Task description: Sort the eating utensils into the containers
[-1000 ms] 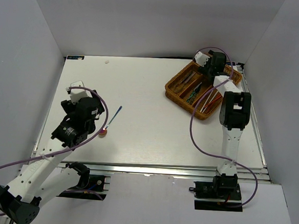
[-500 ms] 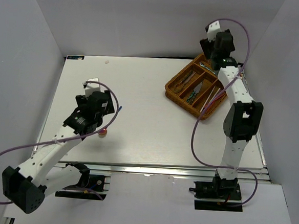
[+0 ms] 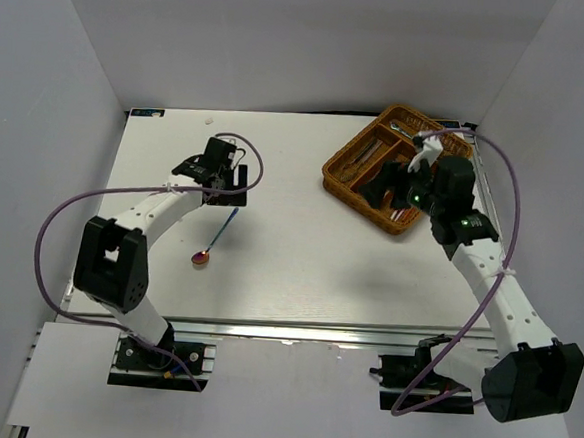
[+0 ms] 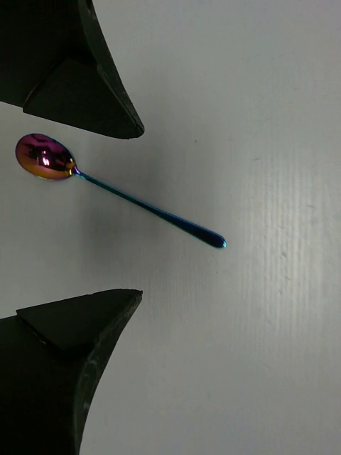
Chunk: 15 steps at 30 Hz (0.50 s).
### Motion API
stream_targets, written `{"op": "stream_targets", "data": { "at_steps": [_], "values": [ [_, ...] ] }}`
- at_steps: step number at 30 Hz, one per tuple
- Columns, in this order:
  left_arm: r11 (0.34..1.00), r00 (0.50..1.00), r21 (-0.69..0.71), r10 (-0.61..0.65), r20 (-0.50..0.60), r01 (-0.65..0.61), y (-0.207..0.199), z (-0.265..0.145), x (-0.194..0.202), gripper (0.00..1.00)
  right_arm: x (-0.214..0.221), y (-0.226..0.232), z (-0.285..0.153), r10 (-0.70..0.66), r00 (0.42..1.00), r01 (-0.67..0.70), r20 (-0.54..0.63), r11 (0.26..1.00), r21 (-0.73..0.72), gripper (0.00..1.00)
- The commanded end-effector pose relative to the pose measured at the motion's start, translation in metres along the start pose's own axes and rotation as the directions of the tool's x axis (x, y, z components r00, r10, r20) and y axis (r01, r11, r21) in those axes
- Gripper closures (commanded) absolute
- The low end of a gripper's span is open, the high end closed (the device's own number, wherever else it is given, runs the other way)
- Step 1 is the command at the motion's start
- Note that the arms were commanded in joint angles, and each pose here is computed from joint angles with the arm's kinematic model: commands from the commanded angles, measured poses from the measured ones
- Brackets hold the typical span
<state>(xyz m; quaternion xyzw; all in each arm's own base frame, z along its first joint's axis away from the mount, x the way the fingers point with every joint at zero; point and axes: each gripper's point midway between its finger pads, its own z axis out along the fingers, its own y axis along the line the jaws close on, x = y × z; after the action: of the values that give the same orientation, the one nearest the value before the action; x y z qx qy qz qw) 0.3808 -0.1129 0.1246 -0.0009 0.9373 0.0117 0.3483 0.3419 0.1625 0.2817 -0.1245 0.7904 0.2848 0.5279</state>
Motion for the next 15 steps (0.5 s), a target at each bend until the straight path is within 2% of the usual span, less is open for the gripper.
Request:
{"op": "stream_targets", "data": {
  "at_steps": [1,5,9,15],
  "values": [
    [0.995,0.987,0.101,0.027,-0.16,-0.01,0.0,0.005,0.033,0.05,0.031,0.017,-0.02,0.098,0.993,-0.101,-0.069,0.994,-0.039,0.11],
    [0.996,0.974,0.088,0.015,-0.228,0.005,0.01,0.02,0.058,0.09,0.052,0.022,-0.036,0.078,0.992,-0.084,-0.099,0.995,-0.051,0.11],
    [0.994,0.944,0.092,-0.017,-0.329,0.05,0.018,0.033,0.091,0.18,0.053,0.034,-0.044,0.075,0.993,-0.083,-0.089,0.992,-0.095,0.11],
    [0.996,0.923,0.052,-0.041,-0.383,0.066,0.026,0.032,0.119,0.2,0.051,0.043,-0.045,0.07,0.994,-0.081,-0.086,0.988,-0.132,0.11]
  ]
}}
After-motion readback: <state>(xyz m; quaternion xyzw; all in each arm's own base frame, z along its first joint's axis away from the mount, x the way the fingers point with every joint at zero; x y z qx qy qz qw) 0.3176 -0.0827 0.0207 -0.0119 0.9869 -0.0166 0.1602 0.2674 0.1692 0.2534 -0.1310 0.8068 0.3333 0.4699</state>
